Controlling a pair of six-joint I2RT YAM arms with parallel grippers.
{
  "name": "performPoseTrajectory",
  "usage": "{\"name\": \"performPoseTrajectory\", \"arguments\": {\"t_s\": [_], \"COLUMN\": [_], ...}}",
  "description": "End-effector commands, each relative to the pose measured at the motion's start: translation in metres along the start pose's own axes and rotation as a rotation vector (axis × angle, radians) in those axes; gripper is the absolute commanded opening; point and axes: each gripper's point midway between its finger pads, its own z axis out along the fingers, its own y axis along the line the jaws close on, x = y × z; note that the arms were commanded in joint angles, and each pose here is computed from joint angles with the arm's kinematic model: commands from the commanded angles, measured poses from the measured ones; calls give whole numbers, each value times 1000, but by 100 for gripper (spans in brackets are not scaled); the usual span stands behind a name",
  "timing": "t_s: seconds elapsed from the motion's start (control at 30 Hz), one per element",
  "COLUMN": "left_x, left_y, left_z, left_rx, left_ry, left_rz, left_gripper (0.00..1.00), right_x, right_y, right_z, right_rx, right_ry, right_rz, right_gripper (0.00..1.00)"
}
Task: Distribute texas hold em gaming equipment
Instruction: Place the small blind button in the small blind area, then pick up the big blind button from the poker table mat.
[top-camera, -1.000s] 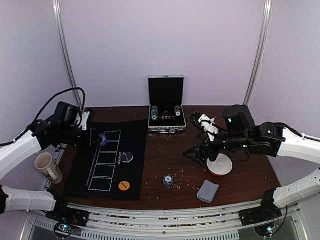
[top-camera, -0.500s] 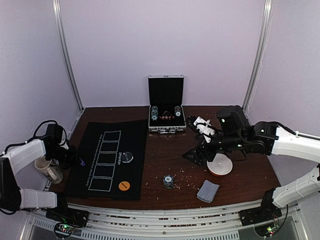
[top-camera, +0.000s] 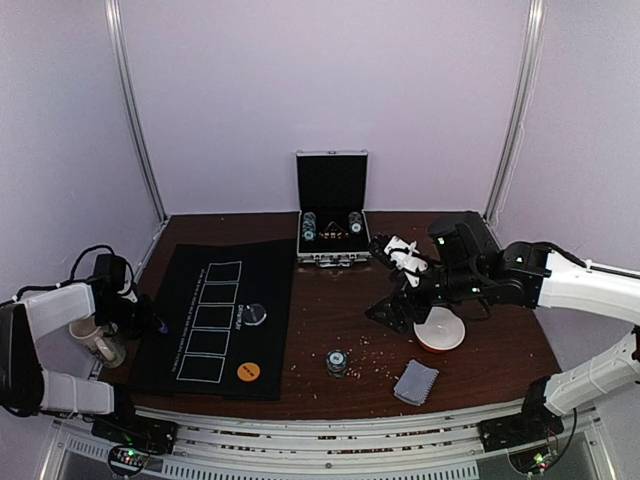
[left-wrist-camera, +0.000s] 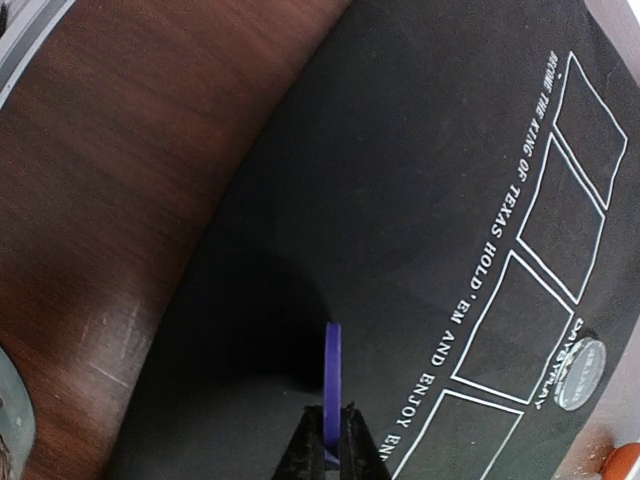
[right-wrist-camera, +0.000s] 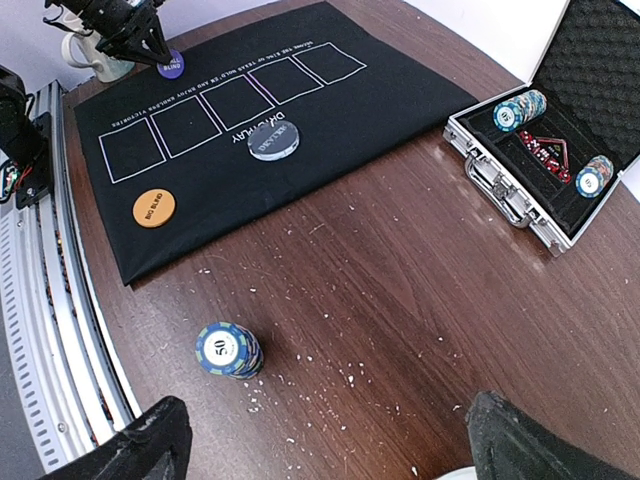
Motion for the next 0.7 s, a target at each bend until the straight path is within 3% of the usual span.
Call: {"name": "performPoseTrajectory", "arguments": {"t_s": [0.0,0.07,0.2,0.33,0.47,0.57,0.67], "left_x": [-9,-10,-14,-24,-44,-54,-13], "left_y": [8,9,13,15,-5,-70,-159], "left_z": [-2,-4,-10,-20,-39,-62,-75], "left_rx": [-44,-56,-97,-136,-93,41,217], "left_ry": [-39,-37,-45,-80,-163,-259,-254], "left_rz": [13,13,11,7,46,277,637], "left_gripper": [33,49,65,72,73,74,79], "right_x": [-8,-10,-13,-14,-15,-16,-19], "right_y": [0,0,1,2,2,1,1], "right_z": [-5,-5,-5,-4,-3,-2,-2], "right_rx": [-13,-13,-23,-24,-25,-24,-22], "right_ry": [-13,-17,-25,-21,-10,-6,-7], "right_rz": [-9,-8,-11,-13,-15,-15,-18], "right_gripper": [99,99,99,99,99,99,99]}}
